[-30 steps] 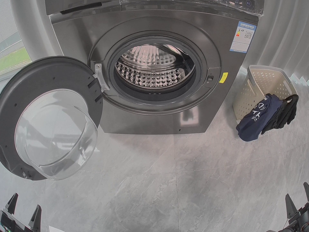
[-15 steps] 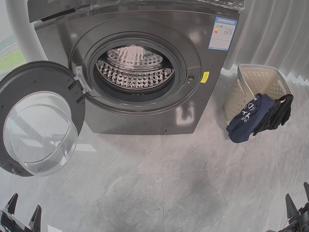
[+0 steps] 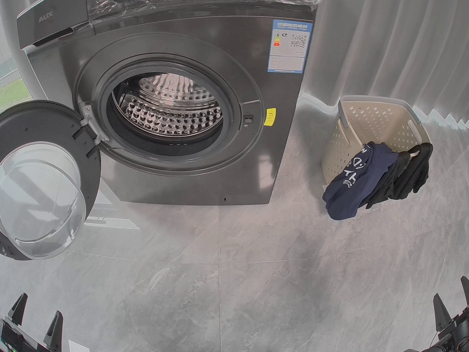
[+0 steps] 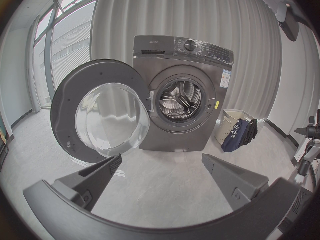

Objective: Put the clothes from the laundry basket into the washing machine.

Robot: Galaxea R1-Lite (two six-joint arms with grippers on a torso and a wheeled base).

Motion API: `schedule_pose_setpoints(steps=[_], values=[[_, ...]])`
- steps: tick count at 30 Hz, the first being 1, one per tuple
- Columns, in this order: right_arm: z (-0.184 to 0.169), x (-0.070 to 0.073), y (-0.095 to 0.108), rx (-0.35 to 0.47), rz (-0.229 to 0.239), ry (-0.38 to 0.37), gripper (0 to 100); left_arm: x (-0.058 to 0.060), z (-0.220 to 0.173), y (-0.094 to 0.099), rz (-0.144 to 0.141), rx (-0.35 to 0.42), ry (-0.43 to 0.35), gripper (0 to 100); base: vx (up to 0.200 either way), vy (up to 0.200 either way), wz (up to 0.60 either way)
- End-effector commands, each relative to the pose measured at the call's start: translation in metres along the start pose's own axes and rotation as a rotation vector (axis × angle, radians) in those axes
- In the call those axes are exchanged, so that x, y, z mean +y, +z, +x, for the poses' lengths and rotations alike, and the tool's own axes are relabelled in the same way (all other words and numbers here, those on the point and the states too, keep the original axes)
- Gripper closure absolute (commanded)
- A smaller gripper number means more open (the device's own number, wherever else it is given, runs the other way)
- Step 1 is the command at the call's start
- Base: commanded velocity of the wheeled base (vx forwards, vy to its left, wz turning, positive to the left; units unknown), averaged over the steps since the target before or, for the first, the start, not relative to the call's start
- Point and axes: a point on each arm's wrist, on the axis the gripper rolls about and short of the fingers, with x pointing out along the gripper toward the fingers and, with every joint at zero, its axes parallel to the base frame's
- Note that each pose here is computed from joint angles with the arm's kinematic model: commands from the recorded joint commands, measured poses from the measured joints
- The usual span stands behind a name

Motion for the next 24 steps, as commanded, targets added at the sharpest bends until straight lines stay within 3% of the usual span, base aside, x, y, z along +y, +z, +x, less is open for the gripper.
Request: schedule_pose_setpoints(steps=[1, 22, 24], values=[[0.0004, 0.0, -0.0051, 0.006, 0.0, 0.0, 0, 0.0003, 0.0008, -0.0046, 0.001, 0.011, 0.001, 0, 0.0, -0.2, 0.0], [0.0004, 0.0, -0.0053, 0.008, 0.0, 0.0, 0, 0.0003, 0.0007, -0.0046, -0.001, 0.009, 0.001, 0, 0.0, -0.2, 0.0], [0.0004, 0.0, -0.0053, 0.008, 0.0, 0.0, 0, 0.0003, 0.0007, -0.0046, -0.001, 0.009, 0.001, 0, 0.0, 0.0, 0.0]])
